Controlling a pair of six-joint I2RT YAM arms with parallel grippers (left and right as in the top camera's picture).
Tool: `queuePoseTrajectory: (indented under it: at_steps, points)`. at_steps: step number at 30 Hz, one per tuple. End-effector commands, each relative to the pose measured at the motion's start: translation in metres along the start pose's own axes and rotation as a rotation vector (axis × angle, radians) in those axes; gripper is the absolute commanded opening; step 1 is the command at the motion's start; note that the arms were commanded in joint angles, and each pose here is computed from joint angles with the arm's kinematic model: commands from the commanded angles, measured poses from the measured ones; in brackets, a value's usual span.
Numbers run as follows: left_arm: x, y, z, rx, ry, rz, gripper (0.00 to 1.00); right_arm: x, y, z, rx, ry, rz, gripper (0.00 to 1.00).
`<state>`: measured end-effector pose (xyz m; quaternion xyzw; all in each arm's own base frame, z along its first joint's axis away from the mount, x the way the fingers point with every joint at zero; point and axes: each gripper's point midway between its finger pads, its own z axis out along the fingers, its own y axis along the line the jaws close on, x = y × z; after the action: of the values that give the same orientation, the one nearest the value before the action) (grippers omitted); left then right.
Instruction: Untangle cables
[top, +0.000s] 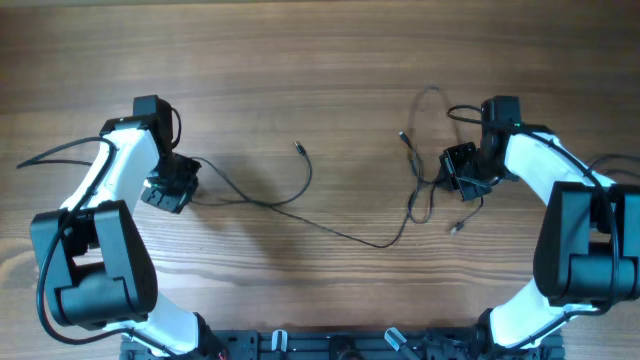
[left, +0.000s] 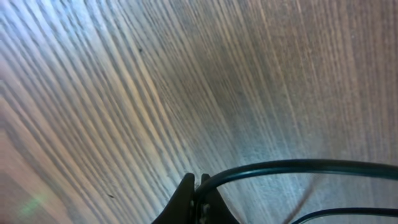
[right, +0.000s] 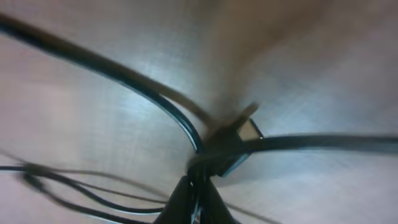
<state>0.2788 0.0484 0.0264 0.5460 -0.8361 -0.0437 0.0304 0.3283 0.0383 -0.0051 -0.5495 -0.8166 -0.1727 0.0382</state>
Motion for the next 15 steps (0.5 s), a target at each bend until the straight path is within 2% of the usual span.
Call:
queuePoseTrajectory:
  at_steps: [1, 6, 7, 10, 15]
  points:
    - [-0.024, 0.035, 0.002, -0.135, -0.074, -0.027, 0.04, -0.022, 0.016, 0.002, -0.073, -0.046, -0.185, 0.04]
    - [-0.051, 0.084, 0.003, -0.206, -0.030, -0.192, 0.04, -0.059, 0.067, -0.066, -0.308, -0.124, -0.321, 0.05]
    - [-0.059, 0.097, 0.005, -0.208, -0.016, -0.250, 0.04, -0.070, 0.085, -0.103, -0.400, -0.176, -0.390, 0.04]
    - [-0.072, 0.118, 0.007, -0.201, 0.015, -0.345, 0.04, -0.088, 0.109, -0.170, -0.519, -0.317, -0.511, 0.04]
    - [-0.081, 0.138, 0.010, -0.200, 0.034, -0.431, 0.04, -0.104, 0.126, -0.255, -0.606, -0.552, -0.624, 0.04]
